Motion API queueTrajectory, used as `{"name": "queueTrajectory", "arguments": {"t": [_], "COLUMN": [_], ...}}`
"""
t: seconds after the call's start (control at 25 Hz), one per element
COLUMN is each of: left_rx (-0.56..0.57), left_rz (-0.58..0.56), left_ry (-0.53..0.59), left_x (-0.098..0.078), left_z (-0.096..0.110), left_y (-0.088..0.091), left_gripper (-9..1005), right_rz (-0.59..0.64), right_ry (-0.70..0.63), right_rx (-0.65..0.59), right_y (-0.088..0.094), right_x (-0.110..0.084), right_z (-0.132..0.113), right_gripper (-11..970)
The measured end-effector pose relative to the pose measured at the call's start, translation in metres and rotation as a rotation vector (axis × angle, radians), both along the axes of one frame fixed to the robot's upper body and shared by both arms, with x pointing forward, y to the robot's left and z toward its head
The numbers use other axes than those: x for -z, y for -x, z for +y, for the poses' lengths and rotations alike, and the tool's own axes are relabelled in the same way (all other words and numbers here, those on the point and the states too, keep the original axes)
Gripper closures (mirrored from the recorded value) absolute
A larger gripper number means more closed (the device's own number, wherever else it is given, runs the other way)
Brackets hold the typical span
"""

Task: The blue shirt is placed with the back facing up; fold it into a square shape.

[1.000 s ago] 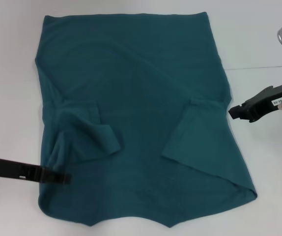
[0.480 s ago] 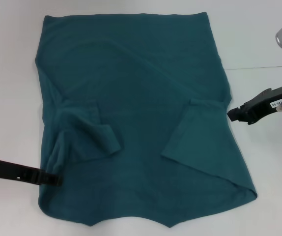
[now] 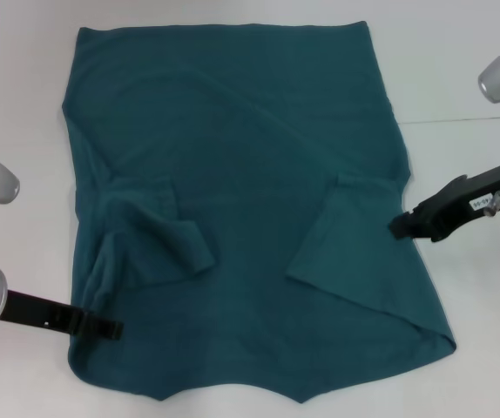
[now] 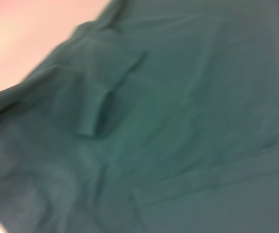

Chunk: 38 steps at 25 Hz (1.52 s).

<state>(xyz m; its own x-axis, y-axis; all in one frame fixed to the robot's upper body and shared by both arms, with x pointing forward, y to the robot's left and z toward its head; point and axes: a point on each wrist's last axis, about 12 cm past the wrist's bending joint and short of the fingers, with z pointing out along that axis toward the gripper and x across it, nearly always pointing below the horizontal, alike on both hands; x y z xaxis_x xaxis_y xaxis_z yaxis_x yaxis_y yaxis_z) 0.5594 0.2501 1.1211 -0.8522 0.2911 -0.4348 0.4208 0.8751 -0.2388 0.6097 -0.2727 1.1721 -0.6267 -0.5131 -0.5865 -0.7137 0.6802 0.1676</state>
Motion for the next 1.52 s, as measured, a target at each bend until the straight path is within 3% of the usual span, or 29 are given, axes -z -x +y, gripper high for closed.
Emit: {"name": "queueTrajectory", "arguments": {"t": [0.16,0.4,0.76,1.04,1.28,1.52], "left_rx": [-0.001,-0.014,-0.028,-0.021,-0.016,-0.012], "left_rz": [0.003,-0.003,0.005,0.005,0.004,0.001], "left_ry": [-0.007,-0.013,-0.039,-0.041,-0.04,-0.036], "left_x": [0.002,0.003,0.009,0.011,0.011,0.01], "left_z": [0.001,0.002,0.001,-0.001,-0.002,-0.003], "left_y": [0.0,-0.001,-0.004,-0.005,-0.005,-0.006], "left_gripper": [198,200,203,428,660,799], "right_rz": [0.024,0.034,0.01,-0.024,-0.028,-0.032], "right_ry": [0.002,0.017,0.021,0.037,0.036,0.036], "right_rx": [-0.078,-0.138,-0.128,-0.106,-0.104,-0.107], "right_y": [0.006,0.009,0.008,0.006,0.005,0.004], "right_x": [0.001,0.004,0.003,0.001,0.001,-0.001], "right_z": [0.008,0.018,0.02,0.021,0.021,0.023], "right_gripper": [853,626,422,169,19,20]}}
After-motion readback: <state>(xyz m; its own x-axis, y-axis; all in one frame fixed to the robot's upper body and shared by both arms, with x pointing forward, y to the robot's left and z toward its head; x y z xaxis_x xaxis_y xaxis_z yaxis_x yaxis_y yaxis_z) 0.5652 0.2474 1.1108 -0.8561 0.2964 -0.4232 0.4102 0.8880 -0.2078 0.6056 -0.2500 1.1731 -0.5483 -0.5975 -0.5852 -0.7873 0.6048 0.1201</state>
